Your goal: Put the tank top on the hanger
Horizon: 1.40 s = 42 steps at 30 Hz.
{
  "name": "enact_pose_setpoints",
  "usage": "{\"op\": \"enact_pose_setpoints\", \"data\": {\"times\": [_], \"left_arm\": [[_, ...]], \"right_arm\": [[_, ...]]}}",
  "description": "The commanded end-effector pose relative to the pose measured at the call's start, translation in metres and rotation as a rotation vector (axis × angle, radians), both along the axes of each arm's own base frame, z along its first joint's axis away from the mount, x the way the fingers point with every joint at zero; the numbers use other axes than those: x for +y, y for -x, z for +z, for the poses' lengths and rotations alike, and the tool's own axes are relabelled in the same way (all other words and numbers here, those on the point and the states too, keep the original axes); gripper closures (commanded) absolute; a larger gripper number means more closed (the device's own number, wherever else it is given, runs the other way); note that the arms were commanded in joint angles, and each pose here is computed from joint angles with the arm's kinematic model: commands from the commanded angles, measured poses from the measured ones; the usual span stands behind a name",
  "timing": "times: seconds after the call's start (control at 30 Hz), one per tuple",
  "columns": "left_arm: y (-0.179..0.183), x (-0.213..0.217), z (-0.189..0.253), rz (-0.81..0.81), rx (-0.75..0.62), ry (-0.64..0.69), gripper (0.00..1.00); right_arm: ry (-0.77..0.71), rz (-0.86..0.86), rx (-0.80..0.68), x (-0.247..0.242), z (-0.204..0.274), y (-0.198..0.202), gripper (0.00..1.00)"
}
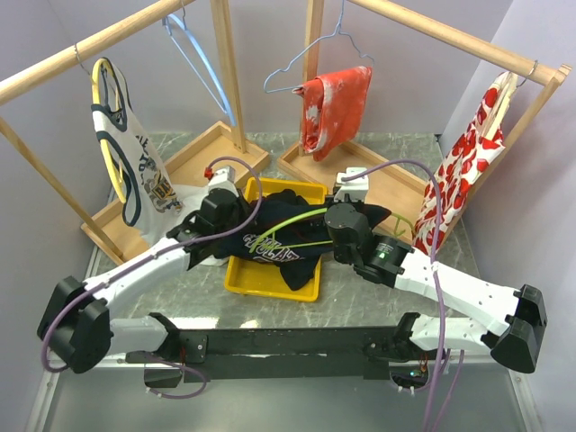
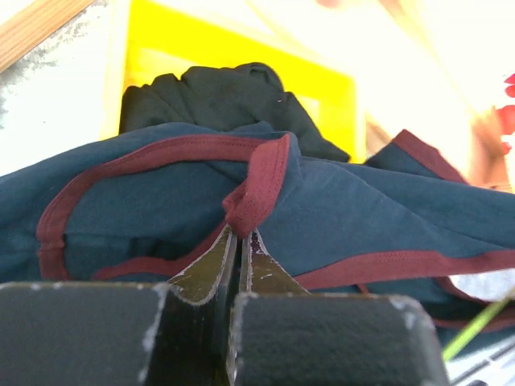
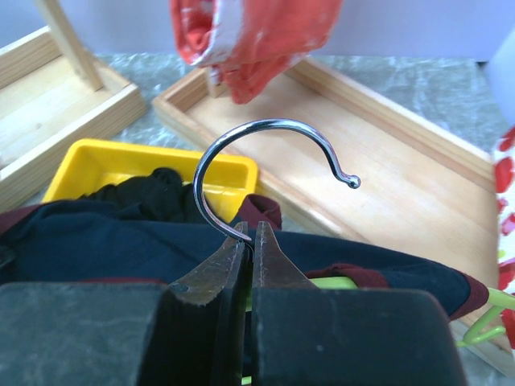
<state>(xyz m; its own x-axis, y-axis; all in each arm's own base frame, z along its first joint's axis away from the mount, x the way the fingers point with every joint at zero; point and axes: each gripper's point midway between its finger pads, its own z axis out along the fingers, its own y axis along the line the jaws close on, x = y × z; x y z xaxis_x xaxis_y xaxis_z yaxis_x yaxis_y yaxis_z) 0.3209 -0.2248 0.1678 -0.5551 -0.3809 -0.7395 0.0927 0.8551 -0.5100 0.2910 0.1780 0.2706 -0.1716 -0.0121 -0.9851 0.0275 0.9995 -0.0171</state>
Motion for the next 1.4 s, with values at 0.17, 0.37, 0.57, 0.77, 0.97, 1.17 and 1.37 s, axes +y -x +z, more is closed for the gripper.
{"op": "enact_pose_setpoints", "data": {"times": [0.17,0.37,0.57,0.77,0.97,1.17,1.37], "left_arm": [[0.014,0.009,0.079,-0.017,-0.043,0.211,0.99],[0.025,0.016,0.11,-0.038,-0.085,0.249,0.99],[0.036,0.023,0.117,-0.051,-0.091,0.228,0.99],[0.049,0.03,0.116,-0.068,-0.106,0.214,0.99],[0.056,0.032,0.112,-0.094,-0.111,0.183,0.99],[0.062,0.03,0.106,-0.137,-0.095,0.149,0.99],[0.07,0.025,0.131,-0.169,-0.118,0.207,0.99]], "right_arm": [[0.025,-0.213,-0.115,-0.033,0.038,-0.01,1.0],[0.043,-0.244,-0.124,-0.038,0.047,-0.014,1.0],[0.03,-0.262,-0.13,-0.043,0.059,-0.018,1.0],[0.017,-0.262,-0.112,-0.046,0.069,-0.023,1.0],[-0.003,-0.249,-0.103,-0.042,0.08,-0.027,1.0],[-0.02,-0.25,-0.112,-0.04,0.087,-0.028,1.0],[-0.045,-0.274,-0.134,-0.043,0.094,-0.028,1.0]]}}
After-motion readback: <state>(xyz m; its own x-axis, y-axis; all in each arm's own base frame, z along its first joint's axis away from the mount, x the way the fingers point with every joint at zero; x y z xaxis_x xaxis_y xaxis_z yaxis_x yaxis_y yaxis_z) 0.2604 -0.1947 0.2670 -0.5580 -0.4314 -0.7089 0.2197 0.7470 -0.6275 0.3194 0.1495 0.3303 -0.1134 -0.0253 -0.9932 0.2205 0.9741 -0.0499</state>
